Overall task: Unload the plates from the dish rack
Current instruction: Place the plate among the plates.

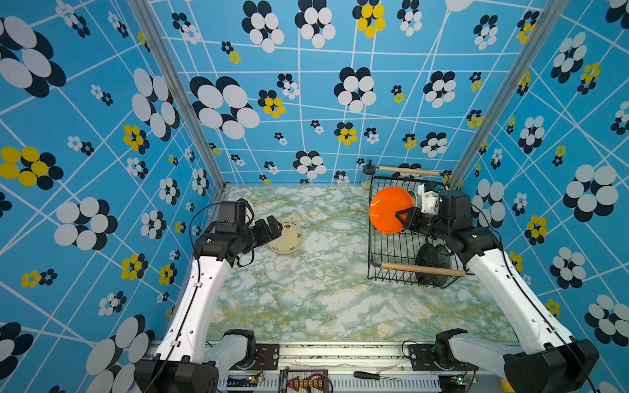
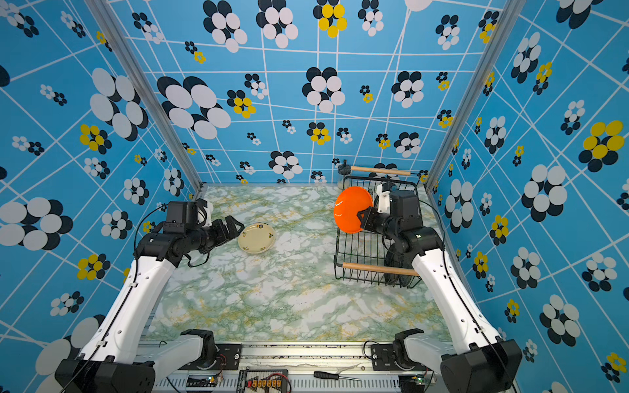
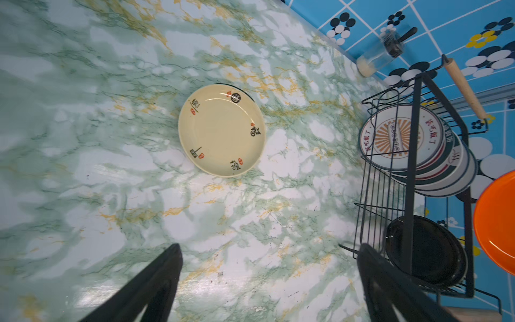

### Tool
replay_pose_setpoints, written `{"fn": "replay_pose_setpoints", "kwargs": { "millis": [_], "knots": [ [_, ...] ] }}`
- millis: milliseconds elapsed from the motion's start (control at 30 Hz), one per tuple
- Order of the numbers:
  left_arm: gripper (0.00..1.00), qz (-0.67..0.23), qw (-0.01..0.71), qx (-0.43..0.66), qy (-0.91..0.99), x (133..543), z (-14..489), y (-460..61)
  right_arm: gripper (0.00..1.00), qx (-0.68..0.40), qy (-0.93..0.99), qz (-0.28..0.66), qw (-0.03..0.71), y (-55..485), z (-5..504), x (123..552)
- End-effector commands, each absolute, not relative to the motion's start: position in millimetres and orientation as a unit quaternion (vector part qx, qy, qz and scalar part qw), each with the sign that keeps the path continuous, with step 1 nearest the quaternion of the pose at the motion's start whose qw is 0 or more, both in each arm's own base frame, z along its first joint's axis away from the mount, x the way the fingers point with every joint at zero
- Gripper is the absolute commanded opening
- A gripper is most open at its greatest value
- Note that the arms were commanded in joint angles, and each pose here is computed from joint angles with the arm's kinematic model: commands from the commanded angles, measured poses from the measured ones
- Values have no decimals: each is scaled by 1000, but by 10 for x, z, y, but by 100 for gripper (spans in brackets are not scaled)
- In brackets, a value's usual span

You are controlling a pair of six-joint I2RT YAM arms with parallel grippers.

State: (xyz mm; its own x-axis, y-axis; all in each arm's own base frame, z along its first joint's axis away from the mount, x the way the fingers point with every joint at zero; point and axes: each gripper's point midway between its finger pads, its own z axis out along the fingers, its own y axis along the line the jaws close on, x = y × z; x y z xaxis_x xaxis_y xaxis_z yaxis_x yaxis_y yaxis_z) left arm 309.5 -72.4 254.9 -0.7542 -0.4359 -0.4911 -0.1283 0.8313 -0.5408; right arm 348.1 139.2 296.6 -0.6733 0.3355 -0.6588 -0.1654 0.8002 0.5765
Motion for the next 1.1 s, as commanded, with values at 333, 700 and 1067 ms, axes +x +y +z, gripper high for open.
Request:
{"fn": "replay_pose_setpoints", "kwargs": {
  "millis": [333, 700, 1067],
  "knots": [
    [99, -430, 302, -38, 850, 3292, 2986, -1790, 14, 17, 837, 487, 250, 2369, 2962, 3478],
    [99, -456, 274, -20, 847, 3428, 2889, -2161, 15, 2, 817, 539, 205, 2846, 2937, 3446],
    [86, -493, 254, -3, 832, 3484, 2874, -2455, 15, -14, 800, 572, 180, 3093, 2928, 3387]
  ]
}}
